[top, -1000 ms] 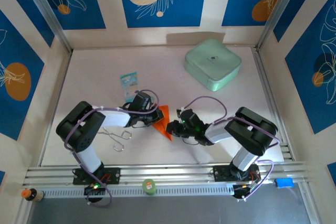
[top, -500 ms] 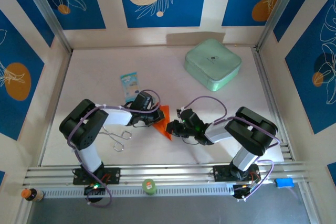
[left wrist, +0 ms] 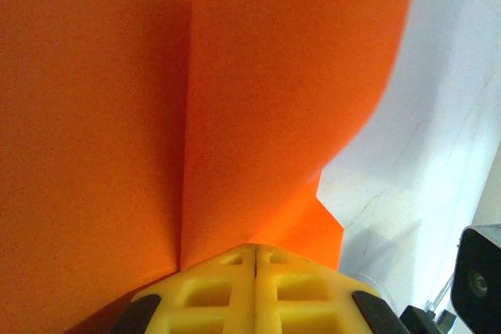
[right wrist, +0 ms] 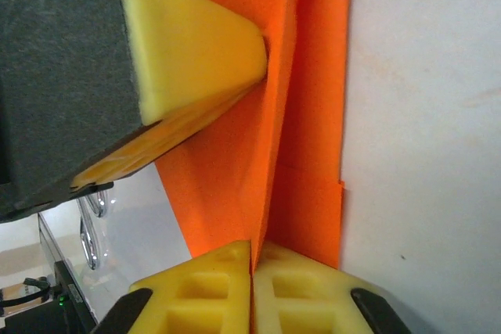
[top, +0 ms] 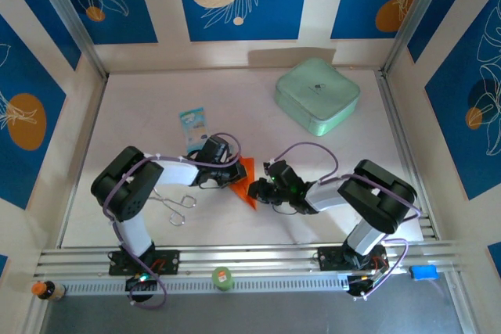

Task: Fold a paper plane with a square sheet of paper (pick it up from the middle)
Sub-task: Fourth fold the wing at the center of the table.

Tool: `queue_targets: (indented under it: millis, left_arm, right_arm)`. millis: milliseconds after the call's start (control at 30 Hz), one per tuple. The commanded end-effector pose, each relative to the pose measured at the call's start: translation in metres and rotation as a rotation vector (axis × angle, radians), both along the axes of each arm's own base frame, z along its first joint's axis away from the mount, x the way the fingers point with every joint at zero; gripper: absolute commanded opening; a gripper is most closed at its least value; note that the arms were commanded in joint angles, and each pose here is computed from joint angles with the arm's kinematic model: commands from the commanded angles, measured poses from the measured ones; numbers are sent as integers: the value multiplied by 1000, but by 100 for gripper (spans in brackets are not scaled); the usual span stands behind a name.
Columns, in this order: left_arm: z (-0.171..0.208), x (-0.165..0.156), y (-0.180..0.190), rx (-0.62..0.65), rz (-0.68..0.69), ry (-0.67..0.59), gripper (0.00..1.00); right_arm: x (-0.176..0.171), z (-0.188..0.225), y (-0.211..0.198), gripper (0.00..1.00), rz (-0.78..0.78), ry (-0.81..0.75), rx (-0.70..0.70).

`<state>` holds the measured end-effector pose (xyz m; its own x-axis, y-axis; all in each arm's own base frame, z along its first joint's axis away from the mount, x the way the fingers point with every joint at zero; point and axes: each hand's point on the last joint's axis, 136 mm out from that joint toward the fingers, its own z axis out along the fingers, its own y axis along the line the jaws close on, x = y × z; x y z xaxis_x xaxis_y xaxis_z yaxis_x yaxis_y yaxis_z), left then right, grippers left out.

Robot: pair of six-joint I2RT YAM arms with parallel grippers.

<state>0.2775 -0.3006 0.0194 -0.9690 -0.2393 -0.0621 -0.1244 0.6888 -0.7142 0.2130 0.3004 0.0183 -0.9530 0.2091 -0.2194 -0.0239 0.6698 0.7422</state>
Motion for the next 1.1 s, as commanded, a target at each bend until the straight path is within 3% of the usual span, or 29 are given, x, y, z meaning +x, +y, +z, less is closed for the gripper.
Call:
queue_targets:
  millis: [0,267,667,833,1067]
  left_arm:
    - [-22,-11,7,70,-24,51,3]
    - [-25,-12,7,70,-22,53,3]
    - [-23,-11,9,69,-15,50,3]
    - [-22,-11,9,68,-16,48,3]
    - [-22,-12,9,66,-9,51,3]
  right_arm:
    - [-14,-11,-16,12,6,78,-83]
    - [-22,0,-17,14,47,101,-82]
    - [-30,-6,-13,11,74,154,-64]
    - [-28,1,-13,13,84,136,-56]
    - [-22,10,-11,25,117,95,-81]
